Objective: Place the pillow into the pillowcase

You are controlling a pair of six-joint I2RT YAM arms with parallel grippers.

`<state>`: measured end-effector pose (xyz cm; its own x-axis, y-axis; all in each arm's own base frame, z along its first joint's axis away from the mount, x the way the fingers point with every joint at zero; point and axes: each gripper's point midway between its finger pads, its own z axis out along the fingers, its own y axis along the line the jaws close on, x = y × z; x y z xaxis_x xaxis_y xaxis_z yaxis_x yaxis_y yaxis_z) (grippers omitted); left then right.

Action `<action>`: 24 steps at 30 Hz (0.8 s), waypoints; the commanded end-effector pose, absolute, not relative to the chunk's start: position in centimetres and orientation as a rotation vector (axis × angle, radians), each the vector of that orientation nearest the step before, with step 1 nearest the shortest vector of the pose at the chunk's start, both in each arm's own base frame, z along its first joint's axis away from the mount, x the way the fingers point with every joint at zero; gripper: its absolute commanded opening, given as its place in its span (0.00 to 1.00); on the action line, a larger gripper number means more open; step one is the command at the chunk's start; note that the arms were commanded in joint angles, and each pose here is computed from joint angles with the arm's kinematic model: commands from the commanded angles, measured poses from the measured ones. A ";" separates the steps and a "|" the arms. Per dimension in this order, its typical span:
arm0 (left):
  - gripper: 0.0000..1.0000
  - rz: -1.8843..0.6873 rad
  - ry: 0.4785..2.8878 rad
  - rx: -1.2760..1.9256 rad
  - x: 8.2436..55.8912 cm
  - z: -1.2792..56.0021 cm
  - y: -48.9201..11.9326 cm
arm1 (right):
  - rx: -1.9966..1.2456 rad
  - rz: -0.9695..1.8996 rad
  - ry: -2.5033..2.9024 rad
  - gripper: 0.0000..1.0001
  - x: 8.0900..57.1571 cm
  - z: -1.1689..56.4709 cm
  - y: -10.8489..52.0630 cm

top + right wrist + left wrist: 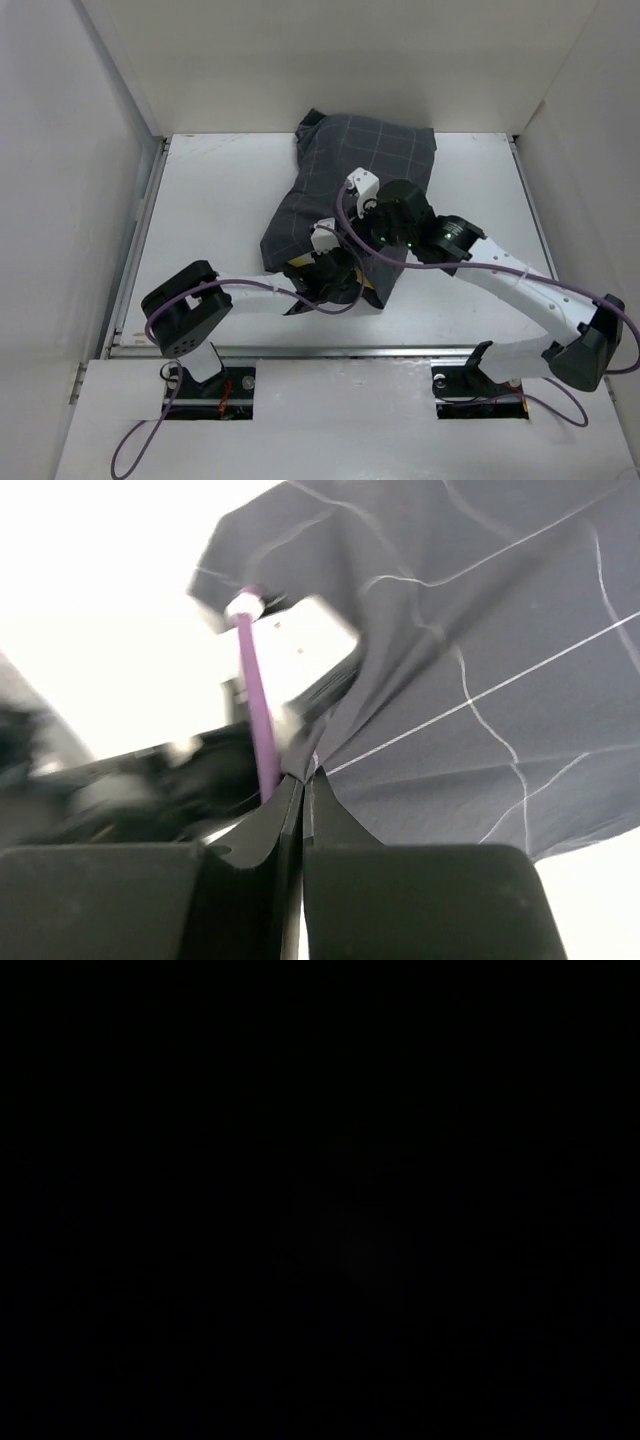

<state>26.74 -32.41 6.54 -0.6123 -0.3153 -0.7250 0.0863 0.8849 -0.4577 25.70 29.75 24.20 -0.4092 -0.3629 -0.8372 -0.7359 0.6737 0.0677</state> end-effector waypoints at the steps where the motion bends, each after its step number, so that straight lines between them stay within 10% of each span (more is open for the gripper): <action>1: 0.02 -0.601 1.914 -0.380 31.5 12.8 -32.7 | -0.885 0.917 2.019 0.00 19.7 28.4 31.4; 9: 0.10 -0.499 1.854 -0.475 32.8 16.0 -31.1 | -0.725 0.805 2.144 0.00 20.6 27.3 29.6; 19: 0.81 -0.434 2.298 -0.232 19.1 10.2 -25.7 | -0.704 0.705 2.229 0.00 23.3 22.4 30.2; 24: 0.86 -0.555 2.420 -0.097 14.0 12.2 -24.5 | -0.860 0.800 2.255 0.04 22.1 19.3 31.6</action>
<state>16.96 -26.26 11.59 -0.7236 -0.2506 -0.6431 0.0563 0.9072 -0.4169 22.98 30.70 20.63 -0.6263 -0.3293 -0.7066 -0.6770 0.6792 0.2835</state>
